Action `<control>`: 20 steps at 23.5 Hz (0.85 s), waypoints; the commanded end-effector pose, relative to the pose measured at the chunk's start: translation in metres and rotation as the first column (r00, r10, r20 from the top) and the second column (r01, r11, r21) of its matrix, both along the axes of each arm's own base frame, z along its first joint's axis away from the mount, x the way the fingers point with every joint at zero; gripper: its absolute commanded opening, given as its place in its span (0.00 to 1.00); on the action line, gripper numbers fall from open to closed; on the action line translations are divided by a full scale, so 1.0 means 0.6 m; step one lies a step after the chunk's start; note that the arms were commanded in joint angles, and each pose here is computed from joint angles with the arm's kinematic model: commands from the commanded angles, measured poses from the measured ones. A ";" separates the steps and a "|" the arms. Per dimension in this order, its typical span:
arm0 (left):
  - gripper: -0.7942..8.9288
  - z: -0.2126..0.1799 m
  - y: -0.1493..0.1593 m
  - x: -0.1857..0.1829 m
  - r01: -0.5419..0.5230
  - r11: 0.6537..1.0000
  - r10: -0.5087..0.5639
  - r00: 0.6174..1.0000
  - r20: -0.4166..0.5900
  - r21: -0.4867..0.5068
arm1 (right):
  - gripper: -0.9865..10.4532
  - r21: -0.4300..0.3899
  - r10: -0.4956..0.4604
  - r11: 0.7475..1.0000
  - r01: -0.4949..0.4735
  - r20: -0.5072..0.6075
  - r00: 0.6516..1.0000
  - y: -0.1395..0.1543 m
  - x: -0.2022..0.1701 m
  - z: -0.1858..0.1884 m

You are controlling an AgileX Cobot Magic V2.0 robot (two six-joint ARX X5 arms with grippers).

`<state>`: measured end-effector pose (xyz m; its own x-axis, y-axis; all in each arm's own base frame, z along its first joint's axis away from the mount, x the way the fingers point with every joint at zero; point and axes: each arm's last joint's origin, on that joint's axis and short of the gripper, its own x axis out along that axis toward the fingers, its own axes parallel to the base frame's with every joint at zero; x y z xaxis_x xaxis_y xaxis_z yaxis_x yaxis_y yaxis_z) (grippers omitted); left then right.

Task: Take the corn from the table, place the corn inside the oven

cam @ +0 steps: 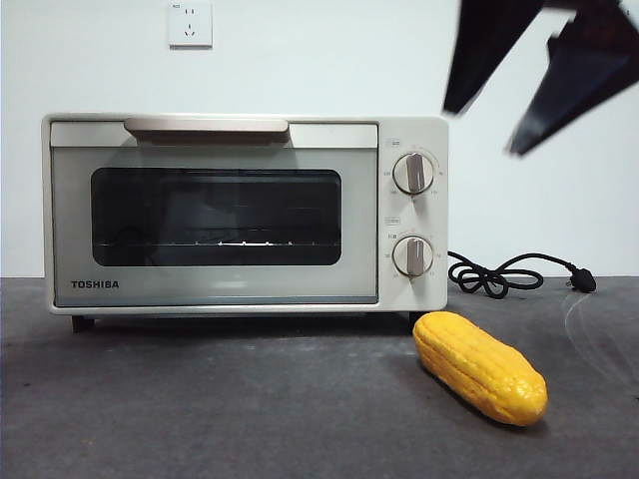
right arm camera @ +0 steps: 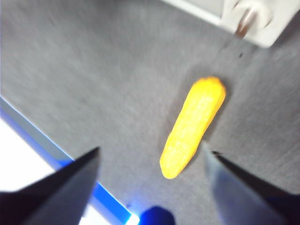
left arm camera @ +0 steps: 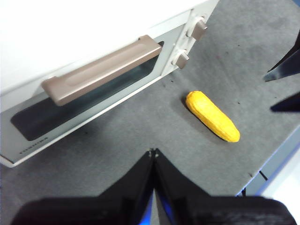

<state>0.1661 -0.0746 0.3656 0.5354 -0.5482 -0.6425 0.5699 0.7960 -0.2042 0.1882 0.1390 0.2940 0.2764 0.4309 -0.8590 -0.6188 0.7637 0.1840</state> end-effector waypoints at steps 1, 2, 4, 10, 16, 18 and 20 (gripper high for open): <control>0.08 0.001 0.000 0.000 -0.013 1.000 0.013 1.000 -0.001 0.002 | 0.48 -0.063 0.001 0.998 -0.003 -0.030 1.000 0.018 0.012 -0.023; 0.08 0.001 0.000 0.000 -0.013 1.000 0.013 1.000 -0.001 0.003 | 0.48 -0.080 0.004 0.997 -0.008 -0.048 0.999 0.024 0.016 -0.033; 0.08 0.000 0.000 0.000 -0.013 1.000 0.013 1.000 -0.002 0.003 | 0.48 -0.115 -0.002 0.993 -0.007 -0.078 0.997 0.032 0.027 -0.051; 0.08 0.000 0.000 0.000 -0.013 1.000 0.013 1.000 -0.003 0.003 | 0.48 -0.193 -0.023 0.981 0.001 -0.113 0.993 0.053 0.059 -0.102; 0.08 0.000 0.000 0.000 -0.010 1.000 0.010 1.000 -0.004 0.008 | 0.47 -0.211 -0.026 0.977 -0.003 -0.136 0.990 0.070 0.083 -0.142; 0.08 0.000 0.000 0.000 -0.010 1.000 0.010 1.000 -0.004 0.008 | 0.47 -0.223 -0.028 0.975 -0.006 -0.151 0.988 0.075 0.088 -0.156; 0.08 0.000 0.000 0.000 -0.009 1.000 0.009 1.000 -0.004 0.008 | 0.47 -0.230 -0.029 0.973 -0.009 -0.161 0.986 0.078 0.093 -0.167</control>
<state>0.1659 -0.0741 0.3650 0.5391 -0.5348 -0.6506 0.5569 0.8059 -0.2010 0.2428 0.1848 0.1961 0.1295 0.2214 -0.9666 -0.5905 0.8003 0.1042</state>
